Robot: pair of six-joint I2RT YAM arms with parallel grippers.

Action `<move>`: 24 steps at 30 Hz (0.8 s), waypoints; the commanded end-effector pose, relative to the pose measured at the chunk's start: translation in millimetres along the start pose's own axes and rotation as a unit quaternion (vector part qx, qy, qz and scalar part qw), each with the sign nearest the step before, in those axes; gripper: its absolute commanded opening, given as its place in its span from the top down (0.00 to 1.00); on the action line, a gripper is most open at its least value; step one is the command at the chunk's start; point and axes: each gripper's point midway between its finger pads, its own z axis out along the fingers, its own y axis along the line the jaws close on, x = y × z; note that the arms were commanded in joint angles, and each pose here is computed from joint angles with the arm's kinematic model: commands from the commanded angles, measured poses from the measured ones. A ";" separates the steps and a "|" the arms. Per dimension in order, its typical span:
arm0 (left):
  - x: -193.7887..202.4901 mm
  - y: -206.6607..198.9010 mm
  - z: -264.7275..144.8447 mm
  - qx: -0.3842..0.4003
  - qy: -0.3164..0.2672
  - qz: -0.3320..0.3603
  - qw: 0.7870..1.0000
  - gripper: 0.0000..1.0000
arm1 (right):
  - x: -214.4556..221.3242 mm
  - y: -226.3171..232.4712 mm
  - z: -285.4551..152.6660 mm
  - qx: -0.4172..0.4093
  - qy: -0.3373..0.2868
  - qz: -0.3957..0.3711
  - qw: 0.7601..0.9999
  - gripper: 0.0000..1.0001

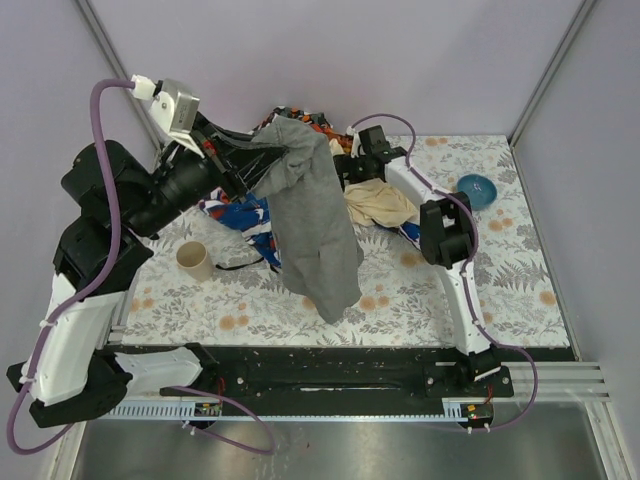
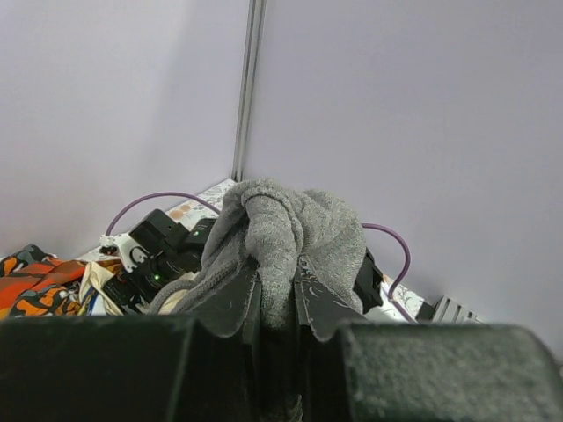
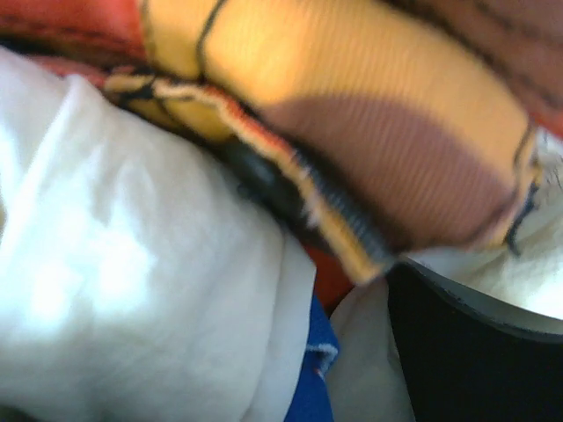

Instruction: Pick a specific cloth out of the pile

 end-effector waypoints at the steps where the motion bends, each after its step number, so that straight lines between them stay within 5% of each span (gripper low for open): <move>1: -30.1 -21.6 -1.9 0.049 -0.052 -0.015 0.997 1.00 | -40.4 10.6 -71.7 0.021 -0.051 -0.022 0.998 0.01; 13: 19.0 -32.0 29.9 0.090 0.028 -0.091 0.991 1.00 | -64.2 60.4 -206.6 -0.019 -0.141 -0.048 0.989 0.00; 24: 89.0 -51.3 44.0 0.141 0.097 -0.135 0.976 1.00 | -20.2 -1.2 -300.4 0.182 -0.239 0.027 0.954 0.01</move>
